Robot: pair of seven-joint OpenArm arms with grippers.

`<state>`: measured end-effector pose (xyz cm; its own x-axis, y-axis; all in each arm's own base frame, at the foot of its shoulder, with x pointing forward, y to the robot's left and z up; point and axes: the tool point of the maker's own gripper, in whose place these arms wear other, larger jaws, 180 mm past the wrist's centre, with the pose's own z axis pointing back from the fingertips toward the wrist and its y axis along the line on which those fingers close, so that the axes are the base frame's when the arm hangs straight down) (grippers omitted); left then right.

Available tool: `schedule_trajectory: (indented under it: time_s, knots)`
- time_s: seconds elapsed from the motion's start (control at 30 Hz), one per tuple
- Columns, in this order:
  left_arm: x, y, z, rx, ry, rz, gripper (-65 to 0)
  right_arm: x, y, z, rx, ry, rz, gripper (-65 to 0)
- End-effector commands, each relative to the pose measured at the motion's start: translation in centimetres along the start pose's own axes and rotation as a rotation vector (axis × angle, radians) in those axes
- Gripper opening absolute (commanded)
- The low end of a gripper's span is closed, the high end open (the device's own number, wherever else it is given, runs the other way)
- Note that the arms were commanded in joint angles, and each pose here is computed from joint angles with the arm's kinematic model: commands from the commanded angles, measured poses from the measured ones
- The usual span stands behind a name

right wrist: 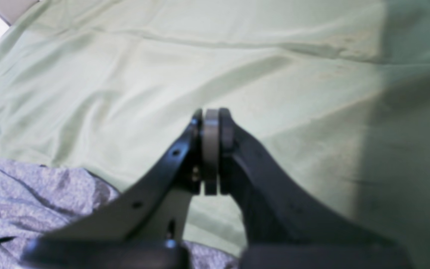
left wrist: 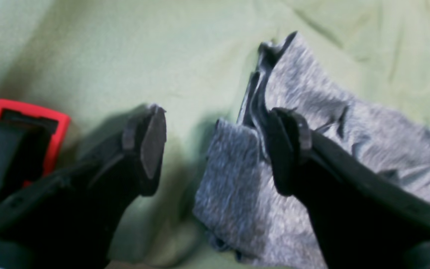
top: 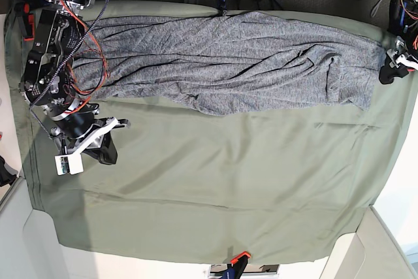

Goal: Fold the T-shirt properly
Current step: 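Hold the shirt end with the left gripper, right gripper parked, then pull the shirt end with the left gripper to straighten the strip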

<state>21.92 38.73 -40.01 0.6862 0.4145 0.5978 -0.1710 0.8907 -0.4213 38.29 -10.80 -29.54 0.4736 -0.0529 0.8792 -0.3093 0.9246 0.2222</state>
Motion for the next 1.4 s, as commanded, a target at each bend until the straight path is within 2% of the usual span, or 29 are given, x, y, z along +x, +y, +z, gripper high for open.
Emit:
schedule_trajectory:
  time_s: [0.0,0.27,0.4,0.53,0.87,1.07,1.23,1.37]
  knots:
    - [-0.1,-1.2,-0.6,-0.049,0.002,0.01,-20.7,2.0,0.2,0.1,0.012,-0.062,0.014,-65.0]
    - [-1.0,-2.1,-1.0,-0.083,0.041,0.019,-20.7,2.0,0.2,0.1,0.012,-0.057,0.014,-65.0]
    - [-0.9,-3.6,-0.7,-0.166,0.055,0.078,-20.7,2.0,0.2,0.1,0.013,-0.058,0.013,-65.0]
    - [0.8,-4.7,0.3,-0.241,0.03,0.108,-20.7,1.9,0.2,0.1,0.012,-0.054,0.014,-65.0]
    - [1.5,-4.0,0.5,-0.209,0.032,0.07,-20.7,1.9,0.6,0.2,0.035,-0.057,-0.008,-65.0]
    - [1.3,-3.1,0.2,-0.149,0.051,0.022,-20.7,0.6,0.7,0.3,0.034,-0.035,-0.02,-65.0]
    - [3.3,-3.6,-0.1,-0.16,0.015,0.001,-20.7,0.5,0.7,0.4,0.034,-0.034,-0.02,-65.0]
    - [3.2,-3.3,0.0,-0.145,0.033,-0.012,-20.7,0.7,0.7,0.3,0.034,-0.037,-0.02,-65.0]
